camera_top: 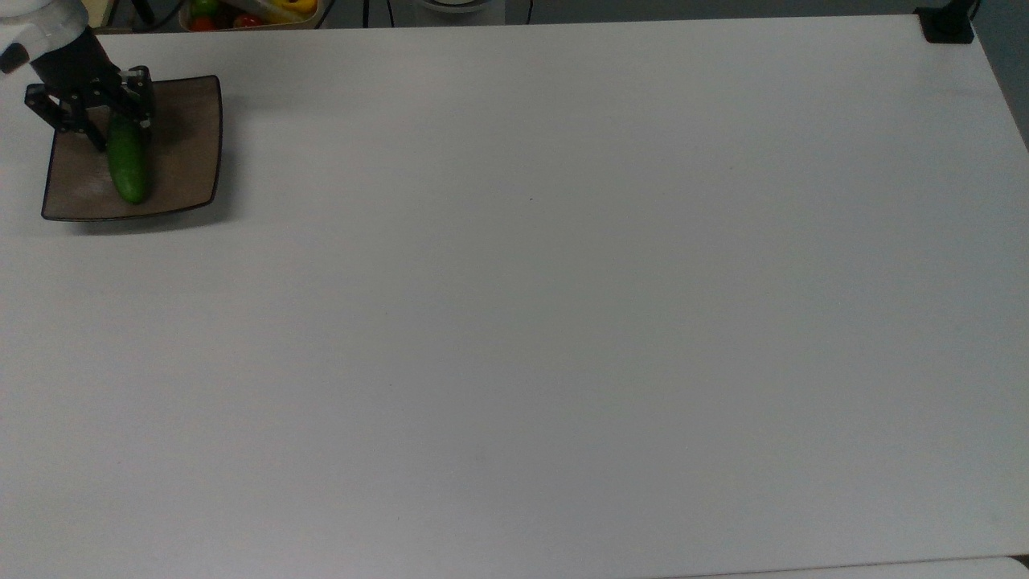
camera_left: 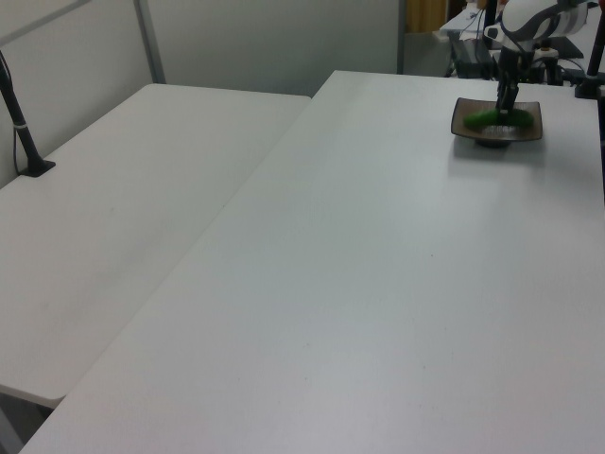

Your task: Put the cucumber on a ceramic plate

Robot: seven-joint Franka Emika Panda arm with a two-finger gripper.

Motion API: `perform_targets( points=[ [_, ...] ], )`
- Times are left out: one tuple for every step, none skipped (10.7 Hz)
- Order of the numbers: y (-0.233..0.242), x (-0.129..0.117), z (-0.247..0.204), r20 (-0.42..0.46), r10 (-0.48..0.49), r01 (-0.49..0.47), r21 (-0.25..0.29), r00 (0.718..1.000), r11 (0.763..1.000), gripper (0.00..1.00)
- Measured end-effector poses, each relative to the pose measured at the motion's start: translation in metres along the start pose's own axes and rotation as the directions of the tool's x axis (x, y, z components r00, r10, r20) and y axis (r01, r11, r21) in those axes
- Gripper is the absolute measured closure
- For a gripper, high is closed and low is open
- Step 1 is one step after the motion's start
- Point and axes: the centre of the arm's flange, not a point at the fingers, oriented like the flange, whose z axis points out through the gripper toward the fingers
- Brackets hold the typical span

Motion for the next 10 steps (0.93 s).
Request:
perform_targets(
  points=[
    [0.000, 0.000, 0.000, 0.000, 0.000, 0.000, 0.000, 1.000, 1.000, 0.26],
    [0.000, 0.000, -0.001, -0.001, 0.000, 0.000, -0.001, 1.000, 1.000, 0.08],
    [0.000, 0.001, -0.005, -0.006, -0.001, 0.001, -0.007, 1.000, 1.000, 0.07],
    [-0.001, 0.004, -0.016, -0.018, -0.006, 0.005, -0.021, 1.000, 1.000, 0.01],
    [-0.004, 0.009, -0.036, -0.032, -0.005, 0.004, -0.032, 0.999, 0.999, 0.00],
    [-0.013, 0.016, -0.063, -0.042, -0.004, 0.003, -0.033, 0.999, 0.999, 0.00],
    [-0.030, 0.028, -0.096, -0.055, 0.005, -0.007, -0.031, 0.998, 1.000, 0.00],
    [-0.053, 0.042, -0.130, -0.070, 0.032, -0.034, -0.028, 0.997, 0.999, 0.00],
    [-0.077, 0.051, -0.155, -0.078, 0.061, -0.063, -0.020, 0.995, 0.998, 0.00],
    [-0.100, 0.060, -0.180, -0.087, 0.092, -0.093, -0.010, 0.992, 0.996, 0.00]
  ],
)
